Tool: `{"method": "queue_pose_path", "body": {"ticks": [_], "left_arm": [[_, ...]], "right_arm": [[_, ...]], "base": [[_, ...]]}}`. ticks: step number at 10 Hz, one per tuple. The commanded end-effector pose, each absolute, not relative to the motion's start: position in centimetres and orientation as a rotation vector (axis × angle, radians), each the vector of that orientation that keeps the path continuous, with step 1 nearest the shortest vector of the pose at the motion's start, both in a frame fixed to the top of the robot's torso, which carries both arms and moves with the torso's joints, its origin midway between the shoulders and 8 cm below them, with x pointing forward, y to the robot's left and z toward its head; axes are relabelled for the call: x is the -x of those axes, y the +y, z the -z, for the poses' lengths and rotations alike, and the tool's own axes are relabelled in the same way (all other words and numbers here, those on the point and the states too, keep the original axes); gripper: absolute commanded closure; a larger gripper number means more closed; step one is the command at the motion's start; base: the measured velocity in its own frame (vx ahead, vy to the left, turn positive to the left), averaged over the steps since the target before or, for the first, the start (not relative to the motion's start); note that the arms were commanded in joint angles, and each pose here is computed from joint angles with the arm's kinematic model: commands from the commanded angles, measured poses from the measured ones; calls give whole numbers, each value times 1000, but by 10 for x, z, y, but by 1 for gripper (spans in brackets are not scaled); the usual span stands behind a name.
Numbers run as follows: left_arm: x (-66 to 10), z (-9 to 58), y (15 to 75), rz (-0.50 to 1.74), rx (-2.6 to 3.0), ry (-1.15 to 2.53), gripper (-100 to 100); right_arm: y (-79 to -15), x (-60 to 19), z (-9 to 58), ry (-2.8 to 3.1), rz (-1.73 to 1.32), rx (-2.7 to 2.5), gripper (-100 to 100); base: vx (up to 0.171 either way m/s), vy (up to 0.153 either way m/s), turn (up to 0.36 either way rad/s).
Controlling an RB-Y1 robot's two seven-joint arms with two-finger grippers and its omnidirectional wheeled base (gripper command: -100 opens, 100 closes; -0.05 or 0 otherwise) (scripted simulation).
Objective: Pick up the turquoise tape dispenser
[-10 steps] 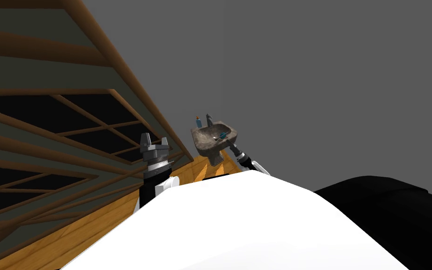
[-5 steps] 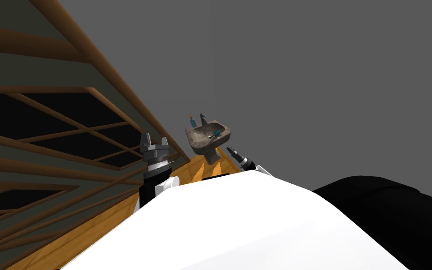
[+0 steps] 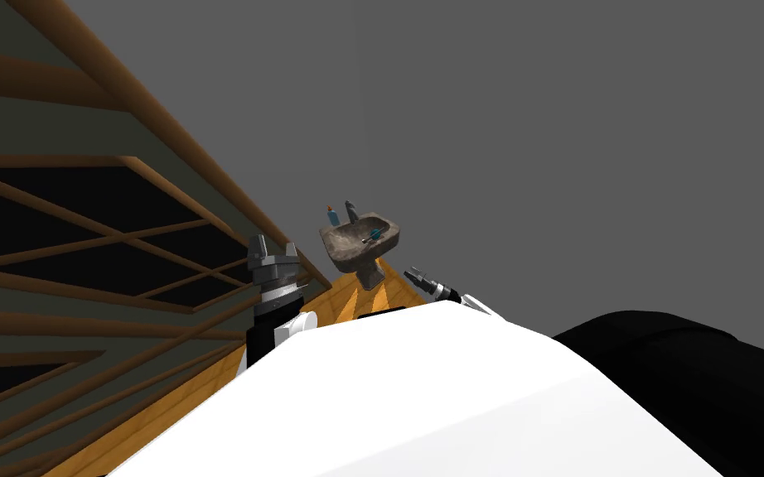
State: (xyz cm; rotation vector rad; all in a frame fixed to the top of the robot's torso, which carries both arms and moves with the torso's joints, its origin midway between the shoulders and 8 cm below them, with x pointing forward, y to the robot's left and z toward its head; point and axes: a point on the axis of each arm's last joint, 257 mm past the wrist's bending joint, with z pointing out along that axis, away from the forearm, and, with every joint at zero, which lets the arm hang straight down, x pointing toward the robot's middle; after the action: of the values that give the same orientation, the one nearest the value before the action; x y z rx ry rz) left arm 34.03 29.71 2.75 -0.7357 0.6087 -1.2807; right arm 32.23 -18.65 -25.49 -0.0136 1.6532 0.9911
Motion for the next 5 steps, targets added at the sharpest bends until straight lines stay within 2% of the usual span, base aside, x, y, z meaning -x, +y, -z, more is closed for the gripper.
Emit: {"method": "queue_pose_path", "body": {"ticks": [1,5], "left_arm": [[-340,-27,297,1281,736,609,0],[-340,-27,297,1281,736,609,0]], "right_arm": [[-192,-315,262,1688,-961,59,-100],[-227,-298,296,1824,-809,255,-100]], "base": [[-50,-18,-48],[-28,-6,-89]]}}
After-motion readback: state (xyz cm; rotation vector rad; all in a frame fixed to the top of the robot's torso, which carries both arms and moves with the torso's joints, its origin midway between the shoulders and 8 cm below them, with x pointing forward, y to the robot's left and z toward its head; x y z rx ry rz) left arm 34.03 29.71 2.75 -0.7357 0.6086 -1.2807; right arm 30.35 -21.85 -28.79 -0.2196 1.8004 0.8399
